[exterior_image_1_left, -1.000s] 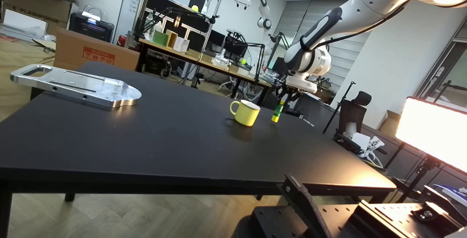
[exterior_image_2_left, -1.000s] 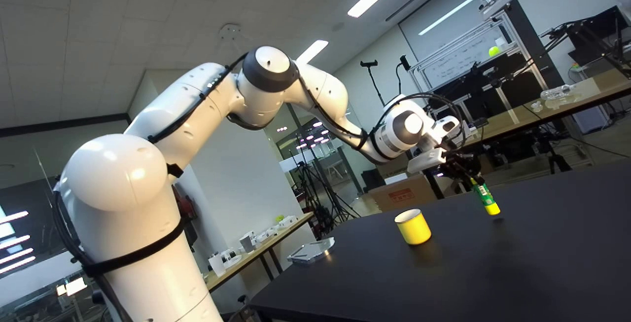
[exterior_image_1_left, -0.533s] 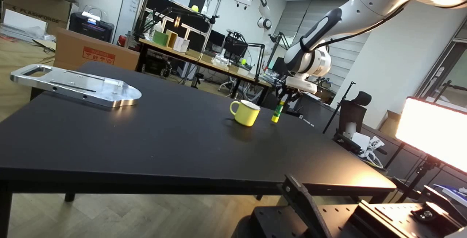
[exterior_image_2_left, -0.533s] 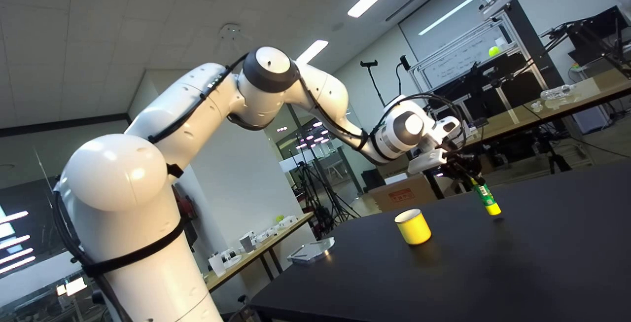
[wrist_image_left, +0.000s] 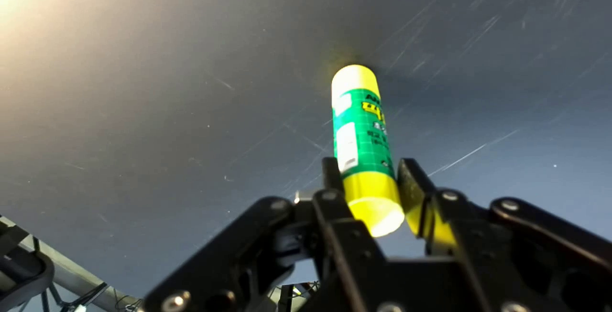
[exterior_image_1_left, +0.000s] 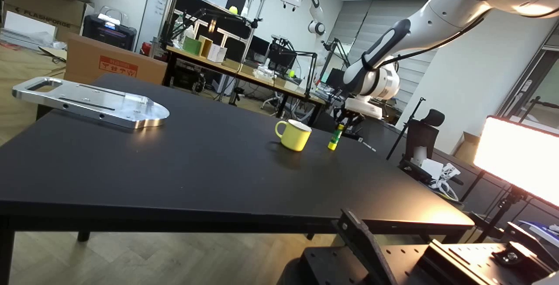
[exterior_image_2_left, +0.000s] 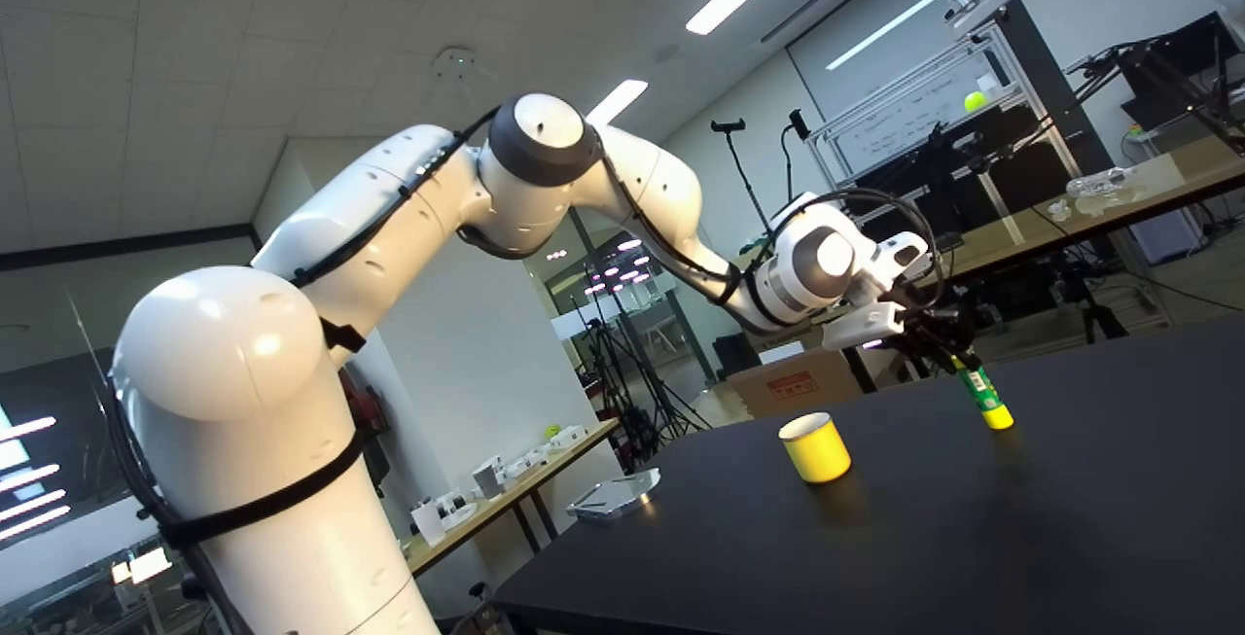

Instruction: Remove the glue stick from the cup and put it on the table

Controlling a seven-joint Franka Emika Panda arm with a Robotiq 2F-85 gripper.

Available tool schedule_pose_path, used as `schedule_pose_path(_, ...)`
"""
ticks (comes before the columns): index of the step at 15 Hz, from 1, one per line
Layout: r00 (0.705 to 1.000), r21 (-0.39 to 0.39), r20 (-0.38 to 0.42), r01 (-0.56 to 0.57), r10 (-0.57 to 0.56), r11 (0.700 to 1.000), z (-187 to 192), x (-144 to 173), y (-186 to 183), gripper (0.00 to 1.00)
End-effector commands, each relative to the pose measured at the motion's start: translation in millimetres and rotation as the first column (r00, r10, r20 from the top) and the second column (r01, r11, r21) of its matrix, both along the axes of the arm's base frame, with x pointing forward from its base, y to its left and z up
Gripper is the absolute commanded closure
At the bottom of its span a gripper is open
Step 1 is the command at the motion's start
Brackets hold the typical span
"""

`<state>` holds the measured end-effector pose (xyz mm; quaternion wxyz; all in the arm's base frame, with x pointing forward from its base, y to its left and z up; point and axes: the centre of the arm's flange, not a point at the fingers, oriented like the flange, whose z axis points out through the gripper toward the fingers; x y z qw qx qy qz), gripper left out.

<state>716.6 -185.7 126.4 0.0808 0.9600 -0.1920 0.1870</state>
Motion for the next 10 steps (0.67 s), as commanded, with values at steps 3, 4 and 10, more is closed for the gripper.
schedule_pose_path(3, 1.0, 0.004, 0.009, 0.001, -0.001, 1.0, 7, -4, -3, 0.34)
schedule_pose_path(4, 1.0, 0.004, 0.008, -0.003, 0.003, 1.0, 9, -4, -2, 0.28)
schedule_pose_path(10, 1.0, -0.031, 0.022, -0.018, 0.018, 0.999, 38, -10, 13, 0.0)
